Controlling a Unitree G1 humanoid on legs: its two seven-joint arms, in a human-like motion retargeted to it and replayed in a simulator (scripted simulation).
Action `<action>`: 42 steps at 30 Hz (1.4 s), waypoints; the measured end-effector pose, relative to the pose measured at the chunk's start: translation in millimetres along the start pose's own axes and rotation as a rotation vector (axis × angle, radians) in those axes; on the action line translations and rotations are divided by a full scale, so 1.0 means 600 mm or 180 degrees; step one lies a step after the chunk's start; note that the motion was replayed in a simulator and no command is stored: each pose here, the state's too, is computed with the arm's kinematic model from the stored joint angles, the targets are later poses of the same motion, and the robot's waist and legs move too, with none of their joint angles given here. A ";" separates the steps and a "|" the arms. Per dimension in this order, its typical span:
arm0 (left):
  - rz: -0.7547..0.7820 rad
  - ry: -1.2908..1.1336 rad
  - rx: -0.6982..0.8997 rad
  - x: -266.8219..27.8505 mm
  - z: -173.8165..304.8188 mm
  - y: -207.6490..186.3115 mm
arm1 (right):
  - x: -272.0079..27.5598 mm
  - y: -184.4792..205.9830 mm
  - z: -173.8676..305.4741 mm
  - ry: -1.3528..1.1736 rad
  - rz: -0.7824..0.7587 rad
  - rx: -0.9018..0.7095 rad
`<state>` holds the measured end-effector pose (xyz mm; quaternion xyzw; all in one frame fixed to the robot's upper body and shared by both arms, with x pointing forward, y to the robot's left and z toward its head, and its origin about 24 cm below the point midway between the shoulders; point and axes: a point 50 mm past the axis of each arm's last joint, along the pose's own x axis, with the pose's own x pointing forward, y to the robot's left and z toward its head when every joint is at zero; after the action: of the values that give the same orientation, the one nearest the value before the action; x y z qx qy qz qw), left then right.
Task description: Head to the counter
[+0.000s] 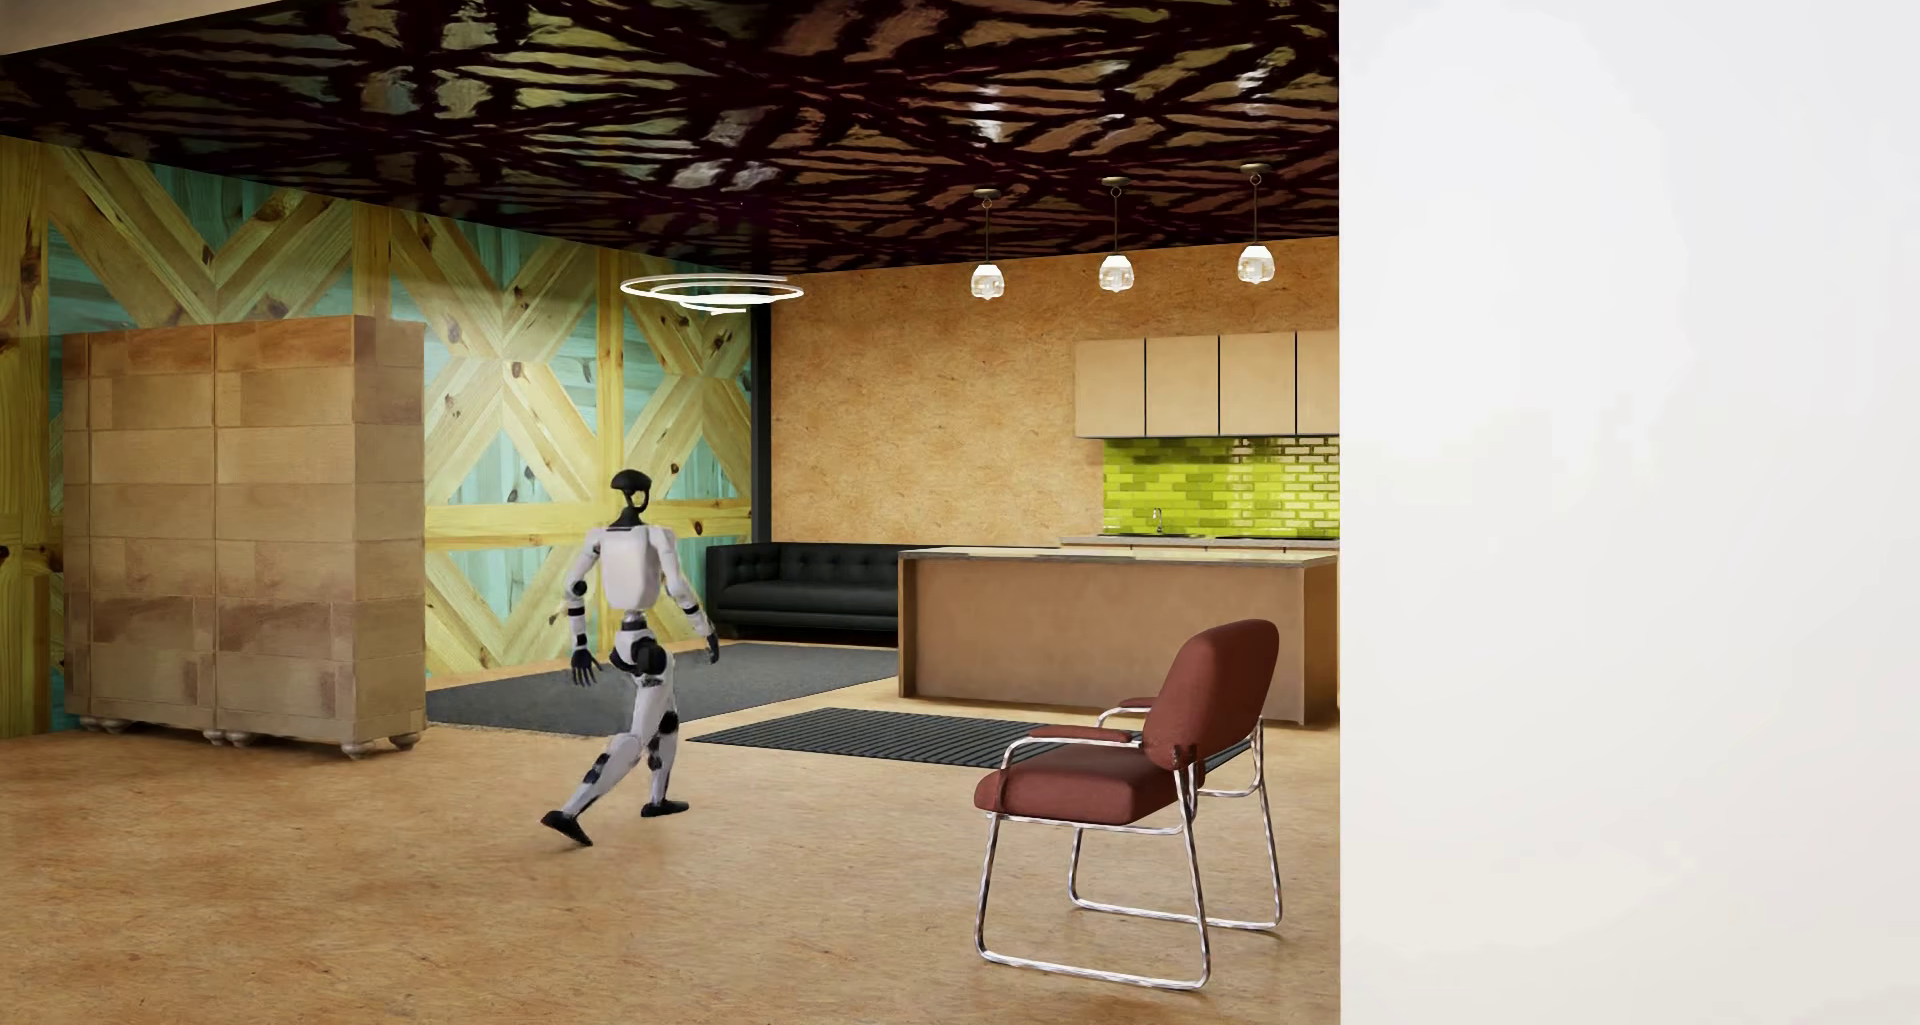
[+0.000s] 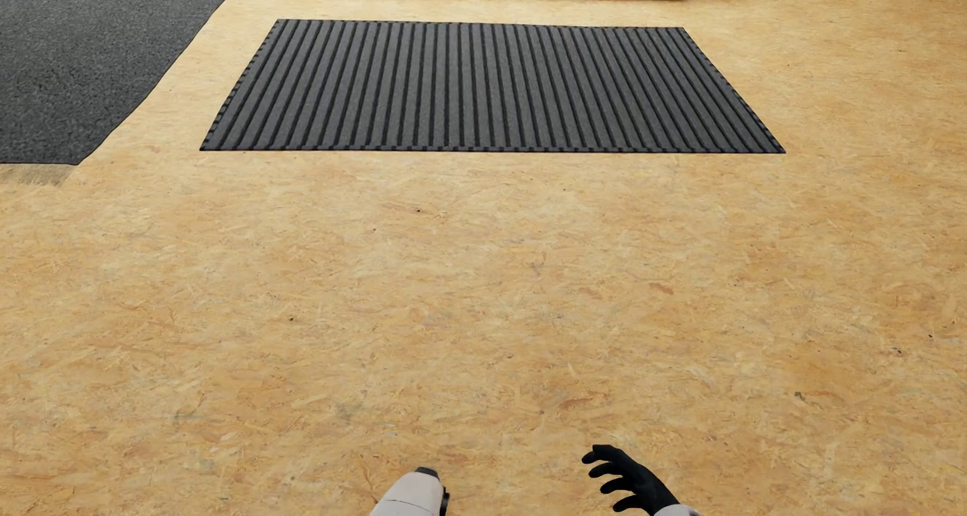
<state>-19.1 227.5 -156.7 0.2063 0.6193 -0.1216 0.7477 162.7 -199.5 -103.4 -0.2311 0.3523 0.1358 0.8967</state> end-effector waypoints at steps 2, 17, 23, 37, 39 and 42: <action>-0.0019 0.0233 0.0043 0.001 -0.024 -0.001 | -0.012 0.038 -0.051 0.0378 0.0161 0.0099; 0.0475 -0.1096 -0.0260 0.004 0.177 0.087 | -0.227 0.185 -0.300 0.2365 0.1258 -0.0291; 0.0051 -0.0316 0.0032 0.015 0.065 0.013 | -0.091 0.107 -0.189 0.1395 0.0663 -0.0147; 0.0043 -0.0069 -0.0006 0.014 0.031 0.009 | -0.041 0.092 -0.120 0.0896 0.0630 -0.0273; 0.0215 -0.0611 -0.0135 0.014 0.105 0.039 | -0.079 0.117 -0.180 0.1391 0.0702 -0.0135; 0.0499 -0.1466 -0.0270 -0.015 0.213 0.088 | -0.124 0.145 -0.225 0.1702 0.1020 -0.0399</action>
<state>114.1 215.2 -120.5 0.1890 0.4192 -0.0810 0.8843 -2.8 -200.2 -166.4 -0.2550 0.5984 0.2313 0.7235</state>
